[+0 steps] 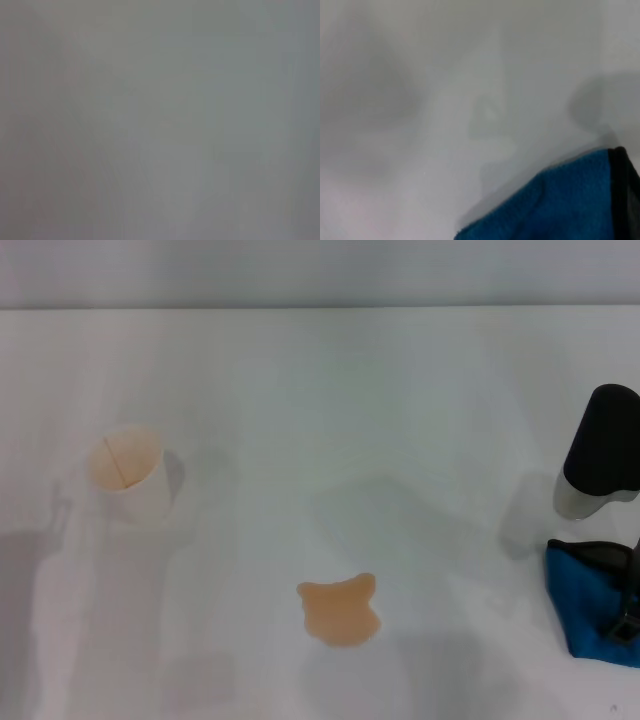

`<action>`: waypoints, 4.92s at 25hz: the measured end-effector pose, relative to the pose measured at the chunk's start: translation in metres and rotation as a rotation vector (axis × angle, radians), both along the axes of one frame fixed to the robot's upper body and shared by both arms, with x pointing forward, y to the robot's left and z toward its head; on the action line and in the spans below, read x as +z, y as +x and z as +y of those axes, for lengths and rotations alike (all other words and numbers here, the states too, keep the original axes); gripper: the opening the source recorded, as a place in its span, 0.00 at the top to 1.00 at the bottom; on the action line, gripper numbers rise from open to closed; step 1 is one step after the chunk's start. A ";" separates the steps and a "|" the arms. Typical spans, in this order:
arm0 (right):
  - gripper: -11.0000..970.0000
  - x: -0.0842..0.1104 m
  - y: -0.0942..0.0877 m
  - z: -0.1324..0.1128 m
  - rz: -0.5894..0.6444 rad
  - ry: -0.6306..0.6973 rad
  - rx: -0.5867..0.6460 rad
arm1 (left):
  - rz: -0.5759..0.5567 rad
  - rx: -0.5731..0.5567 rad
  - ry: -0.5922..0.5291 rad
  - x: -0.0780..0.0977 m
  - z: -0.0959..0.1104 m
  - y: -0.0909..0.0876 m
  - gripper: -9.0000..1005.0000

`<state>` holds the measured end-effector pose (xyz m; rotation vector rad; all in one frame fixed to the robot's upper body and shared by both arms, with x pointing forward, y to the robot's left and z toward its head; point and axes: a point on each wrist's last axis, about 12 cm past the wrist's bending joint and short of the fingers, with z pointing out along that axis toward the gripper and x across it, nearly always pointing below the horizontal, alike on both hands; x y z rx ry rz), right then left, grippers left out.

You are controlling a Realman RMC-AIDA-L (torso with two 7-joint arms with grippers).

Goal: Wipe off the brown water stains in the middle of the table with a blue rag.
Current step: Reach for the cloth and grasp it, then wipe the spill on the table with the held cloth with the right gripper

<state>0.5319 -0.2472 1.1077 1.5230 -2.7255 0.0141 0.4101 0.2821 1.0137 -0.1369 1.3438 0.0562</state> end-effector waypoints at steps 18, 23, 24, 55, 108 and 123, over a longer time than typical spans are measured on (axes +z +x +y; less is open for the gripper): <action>0.51 0.000 -0.002 0.004 0.026 0.003 0.013 | -0.006 0.002 0.003 0.001 0.001 0.000 0.13; 0.55 0.006 0.000 0.021 0.027 0.069 0.056 | -0.007 0.001 0.002 0.001 0.000 0.001 0.13; 0.55 0.008 0.000 0.027 0.029 0.083 0.072 | -0.007 0.001 0.001 0.001 0.000 0.001 0.13; 0.49 0.018 -0.007 0.054 0.039 -0.050 0.261 | -0.018 -0.011 -0.003 0.002 -0.003 0.002 0.13; 0.78 0.016 0.003 0.143 0.001 0.226 0.451 | -0.024 -0.028 -0.007 0.004 -0.007 0.005 0.13; 0.77 0.025 -0.003 0.152 0.022 0.208 0.521 | -0.033 -0.021 -0.006 0.005 -0.006 0.004 0.13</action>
